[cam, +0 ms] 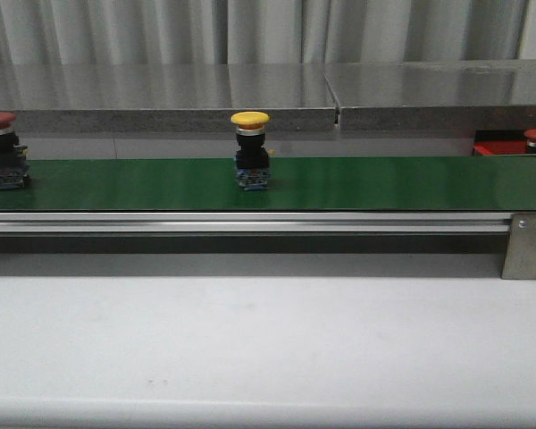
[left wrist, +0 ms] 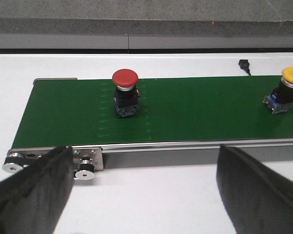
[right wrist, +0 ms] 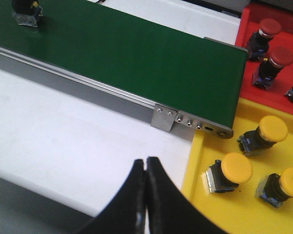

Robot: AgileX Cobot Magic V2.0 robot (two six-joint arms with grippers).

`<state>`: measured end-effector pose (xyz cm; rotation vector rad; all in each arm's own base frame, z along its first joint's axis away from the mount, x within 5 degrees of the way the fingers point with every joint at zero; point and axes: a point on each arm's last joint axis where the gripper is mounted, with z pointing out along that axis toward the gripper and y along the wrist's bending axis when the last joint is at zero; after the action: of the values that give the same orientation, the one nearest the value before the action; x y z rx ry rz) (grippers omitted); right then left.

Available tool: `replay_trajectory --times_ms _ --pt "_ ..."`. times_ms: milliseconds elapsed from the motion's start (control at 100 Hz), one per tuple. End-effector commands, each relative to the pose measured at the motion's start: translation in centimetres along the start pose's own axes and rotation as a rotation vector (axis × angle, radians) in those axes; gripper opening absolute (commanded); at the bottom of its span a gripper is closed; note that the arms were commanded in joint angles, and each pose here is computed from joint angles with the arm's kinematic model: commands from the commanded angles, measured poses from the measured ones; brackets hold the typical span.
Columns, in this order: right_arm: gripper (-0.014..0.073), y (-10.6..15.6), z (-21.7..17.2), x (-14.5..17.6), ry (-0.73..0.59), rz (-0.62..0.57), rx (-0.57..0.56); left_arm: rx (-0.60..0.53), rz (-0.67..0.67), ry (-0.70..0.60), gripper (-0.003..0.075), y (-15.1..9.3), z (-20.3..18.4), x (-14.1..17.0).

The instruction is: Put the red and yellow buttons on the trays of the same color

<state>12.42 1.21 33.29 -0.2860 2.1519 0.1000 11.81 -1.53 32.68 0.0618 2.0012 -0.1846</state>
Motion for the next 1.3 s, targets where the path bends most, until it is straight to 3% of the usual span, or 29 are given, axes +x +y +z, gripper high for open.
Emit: replay_trajectory --times_ms 0,130,230,310,410,510,580,700,770,1010,1290 --pt "-0.0118 0.0 -0.6 -1.1 -0.079 0.006 0.011 0.008 -0.011 -0.129 0.0523 -0.2 -1.4 -0.1" --pt "-0.0118 0.0 -0.6 -1.0 -0.066 0.006 0.004 0.010 -0.007 -0.156 0.0335 -0.3 -2.4 1.5" --pt "-0.0115 0.1 -0.6 -1.0 -0.064 0.006 0.003 0.011 -0.005 -0.171 0.0113 -0.3 -2.8 2.1" --pt "-0.0115 0.1 -0.6 -1.0 -0.064 0.006 0.003 0.012 -0.004 -0.172 -0.0018 -0.3 -2.9 2.1" --pt "-0.0090 0.1 -0.6 -1.0 -0.061 0.008 0.000 0.011 -0.004 -0.174 -0.0020 -0.3 -2.9 2.0" --pt "0.0030 0.3 -0.6 -1.0 -0.068 0.037 -0.030 0.011 -0.004 -0.174 -0.0020 -0.3 -2.9 2.0" --pt "0.0169 0.5 -0.7 -1.2 -0.090 0.064 -0.048 0.011 -0.004 -0.174 -0.0020 -0.3 -2.9 2.0" --pt "0.0488 0.4 -0.7 -1.6 -0.125 0.078 -0.044 0.011 -0.004 -0.174 -0.0020 -0.3 -2.9 2.0" --pt "0.0621 0.3 -0.7 -1.7 -0.142 0.077 -0.034 0.011 -0.004 -0.174 -0.0020 -0.3 -2.9 2.0" --pt "0.0584 -0.2 0.7 -2.7 -0.095 0.079 -0.049 0.011 -0.004 -0.174 -0.0020 -0.3 -2.9 2.0" --pt "0.0584 -0.8 6.1 -6.0 0.007 0.018 -0.117 0.011 -0.004 -0.174 -0.0020 -0.3 -2.9 2.0"
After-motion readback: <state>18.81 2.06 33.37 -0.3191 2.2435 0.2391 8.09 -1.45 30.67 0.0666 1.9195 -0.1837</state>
